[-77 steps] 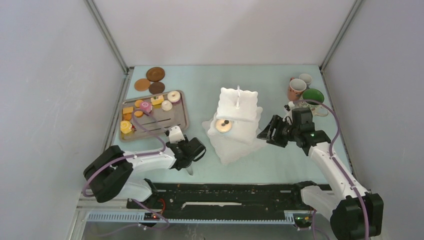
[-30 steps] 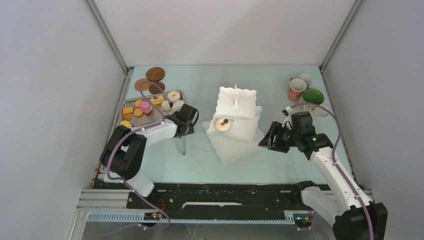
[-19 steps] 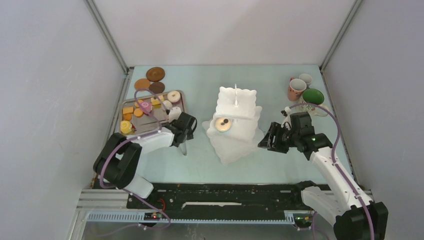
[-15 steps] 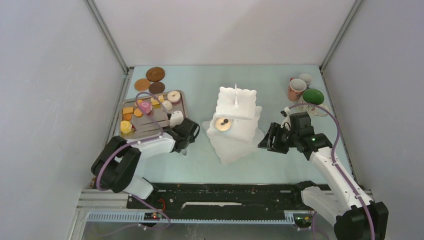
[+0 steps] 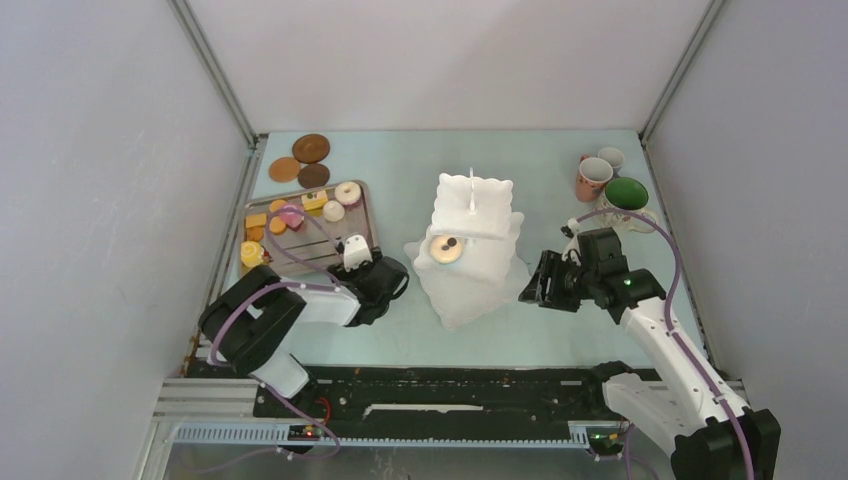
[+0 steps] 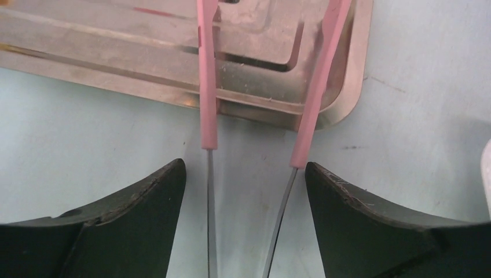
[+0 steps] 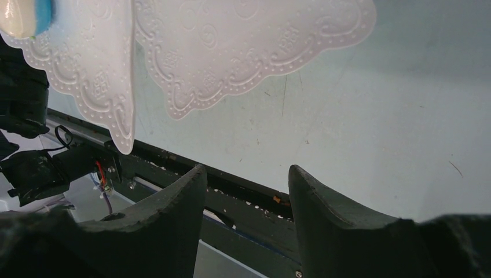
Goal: Serve the afternoon tea
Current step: Pick up the clamp from the center of the board.
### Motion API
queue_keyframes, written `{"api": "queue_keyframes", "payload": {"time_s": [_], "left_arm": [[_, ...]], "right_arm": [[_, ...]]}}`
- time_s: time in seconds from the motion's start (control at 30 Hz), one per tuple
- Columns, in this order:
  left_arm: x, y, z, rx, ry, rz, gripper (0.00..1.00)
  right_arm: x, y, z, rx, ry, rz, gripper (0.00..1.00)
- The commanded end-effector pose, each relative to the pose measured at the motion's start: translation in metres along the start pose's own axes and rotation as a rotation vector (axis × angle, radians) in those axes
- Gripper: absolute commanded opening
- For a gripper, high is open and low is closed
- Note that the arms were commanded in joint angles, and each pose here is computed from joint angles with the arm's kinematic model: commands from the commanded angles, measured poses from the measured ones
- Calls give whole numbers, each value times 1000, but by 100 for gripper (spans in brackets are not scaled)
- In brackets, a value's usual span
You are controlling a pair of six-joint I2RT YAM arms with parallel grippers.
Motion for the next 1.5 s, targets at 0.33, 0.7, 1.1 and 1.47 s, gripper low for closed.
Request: {"api": "queue_keyframes", "payload": {"time_s": [0.33, 0.7, 1.1, 1.47], "left_arm": [[-5, -20, 20, -54, 73, -39, 58], [16, 13, 9, -48, 29, -2, 40], [81, 94, 4, -28, -140, 234, 40], [69, 180, 19, 40, -217, 436, 41]], "right_arm": [[9, 8, 9, 22, 17, -48, 56], [18, 10, 15, 38, 42, -121, 56], [33, 13, 15, 83, 47, -240, 57], [41, 27, 16, 105, 65, -288, 57]]}}
Point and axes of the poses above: each gripper's point midway between its finger pads, its own x axis back along the fingers, its own z axis along the line the jaws close on, y = z × x, the point moved 10 cm from there along x, back along the fingers, and after that the axes turned 12 degrees about x, right-handed, at the moved point
